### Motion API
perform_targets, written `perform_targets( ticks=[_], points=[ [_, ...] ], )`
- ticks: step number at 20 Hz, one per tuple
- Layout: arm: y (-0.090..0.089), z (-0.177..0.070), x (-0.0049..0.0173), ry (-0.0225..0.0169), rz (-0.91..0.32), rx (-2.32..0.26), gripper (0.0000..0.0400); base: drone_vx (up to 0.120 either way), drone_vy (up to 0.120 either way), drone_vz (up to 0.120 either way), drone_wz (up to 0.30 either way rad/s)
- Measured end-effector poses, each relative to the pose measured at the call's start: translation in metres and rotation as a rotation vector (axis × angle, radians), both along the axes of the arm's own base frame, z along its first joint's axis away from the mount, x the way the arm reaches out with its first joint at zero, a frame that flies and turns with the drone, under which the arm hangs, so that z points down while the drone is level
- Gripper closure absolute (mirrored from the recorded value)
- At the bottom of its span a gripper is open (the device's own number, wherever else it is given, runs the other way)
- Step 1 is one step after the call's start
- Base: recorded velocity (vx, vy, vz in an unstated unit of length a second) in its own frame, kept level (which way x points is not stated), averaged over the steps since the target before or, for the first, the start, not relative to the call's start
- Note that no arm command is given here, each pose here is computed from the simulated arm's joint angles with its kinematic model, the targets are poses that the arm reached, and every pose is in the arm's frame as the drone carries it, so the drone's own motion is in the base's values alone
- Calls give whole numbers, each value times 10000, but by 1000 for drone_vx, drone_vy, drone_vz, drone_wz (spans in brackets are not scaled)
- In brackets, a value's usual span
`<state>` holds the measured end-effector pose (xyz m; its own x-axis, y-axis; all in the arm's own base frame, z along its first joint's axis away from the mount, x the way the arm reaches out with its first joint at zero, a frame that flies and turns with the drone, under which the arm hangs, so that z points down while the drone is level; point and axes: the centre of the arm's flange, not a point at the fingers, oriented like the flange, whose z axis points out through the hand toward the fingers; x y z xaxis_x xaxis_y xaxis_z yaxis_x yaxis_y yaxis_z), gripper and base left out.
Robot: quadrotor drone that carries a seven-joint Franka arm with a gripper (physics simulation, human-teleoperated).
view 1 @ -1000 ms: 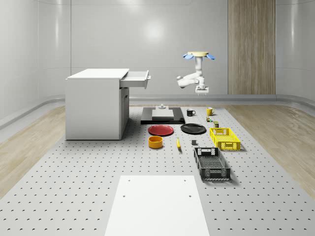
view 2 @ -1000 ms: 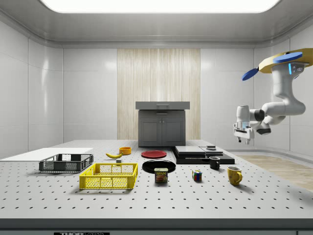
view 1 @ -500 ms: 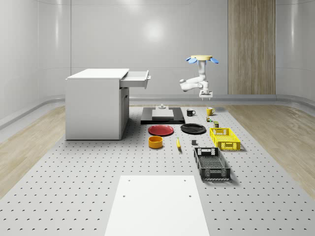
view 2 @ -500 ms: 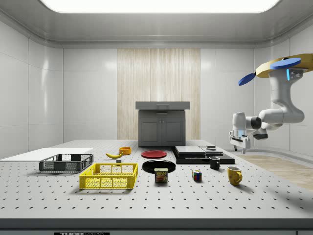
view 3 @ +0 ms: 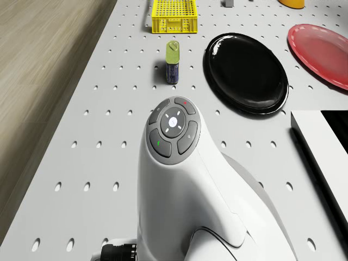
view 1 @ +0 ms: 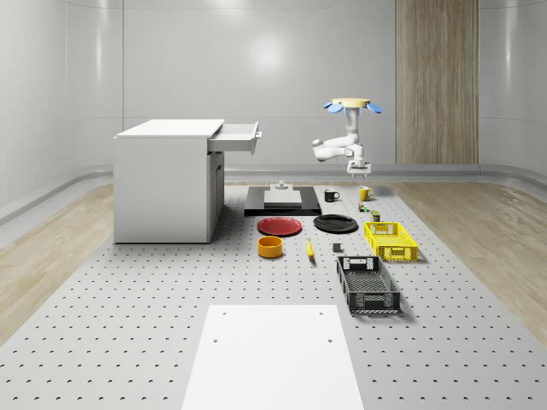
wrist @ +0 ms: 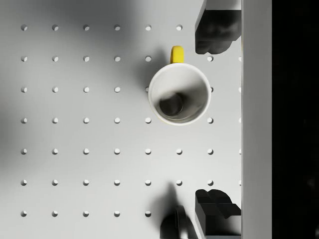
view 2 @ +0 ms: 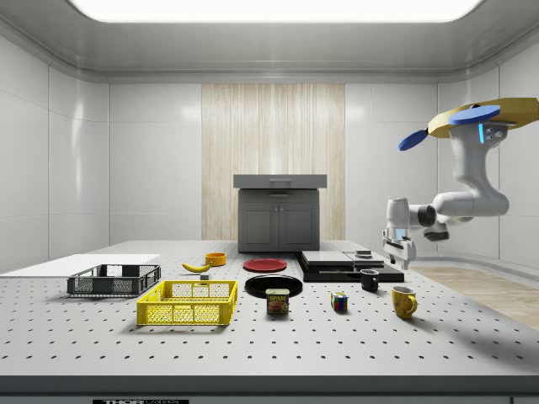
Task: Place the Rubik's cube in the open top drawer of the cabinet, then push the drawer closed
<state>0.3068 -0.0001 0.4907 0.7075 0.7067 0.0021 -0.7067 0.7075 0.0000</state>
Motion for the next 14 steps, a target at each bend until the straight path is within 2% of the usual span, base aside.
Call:
perform_targets(
  ticks=[11,14],
  points=[
    [0,0,0,0,1,0,0,120,0,0,0],
    [0,0,0,0,2,0,0,120,0,-120,0]
  ],
)
